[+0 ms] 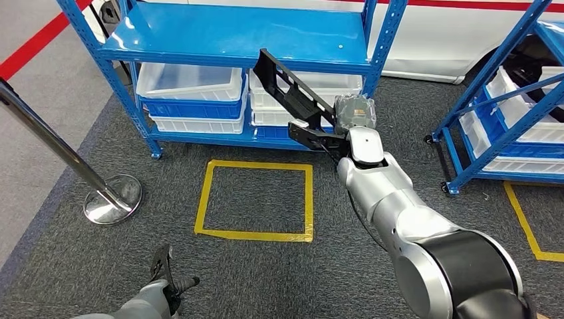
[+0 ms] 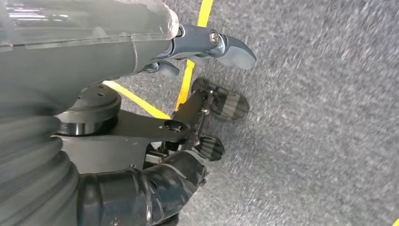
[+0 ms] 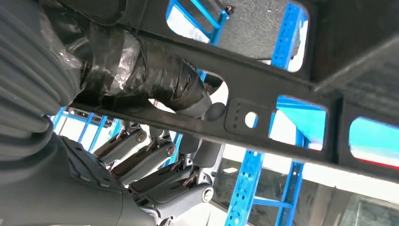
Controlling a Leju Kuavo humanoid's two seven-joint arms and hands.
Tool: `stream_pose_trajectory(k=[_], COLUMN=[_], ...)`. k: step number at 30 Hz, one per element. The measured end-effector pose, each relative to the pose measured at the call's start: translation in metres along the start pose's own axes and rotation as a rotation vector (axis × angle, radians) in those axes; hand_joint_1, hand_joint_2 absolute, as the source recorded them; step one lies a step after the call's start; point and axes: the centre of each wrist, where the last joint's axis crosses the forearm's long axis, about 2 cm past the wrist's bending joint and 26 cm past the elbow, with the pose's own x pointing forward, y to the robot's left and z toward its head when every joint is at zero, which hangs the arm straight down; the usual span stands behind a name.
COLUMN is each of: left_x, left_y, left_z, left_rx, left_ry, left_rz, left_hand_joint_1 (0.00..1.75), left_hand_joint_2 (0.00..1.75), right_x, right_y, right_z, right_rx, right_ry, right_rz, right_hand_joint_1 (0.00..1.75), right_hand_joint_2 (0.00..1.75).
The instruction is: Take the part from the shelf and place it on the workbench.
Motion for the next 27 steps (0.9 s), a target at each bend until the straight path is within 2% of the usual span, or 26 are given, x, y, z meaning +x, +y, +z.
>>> stream_pose_trajectory(k=[27], left_x=[0.0072], left_y=[0.0015], left_z=[0.0], left_rx=[0.007], left_ry=[-0.011], left_rz=[-0.008], left_hand_joint_1=[0.0], left_hand_joint_2=[1.75], right_x=[-0.0028], right_y=[-0.0002], right_z=[0.0], right_rx=[-0.024], right_ry=[0.014], right_rz=[-0.001], right_hand_joint_1=[1.75], right_hand_joint_2=[1.75])
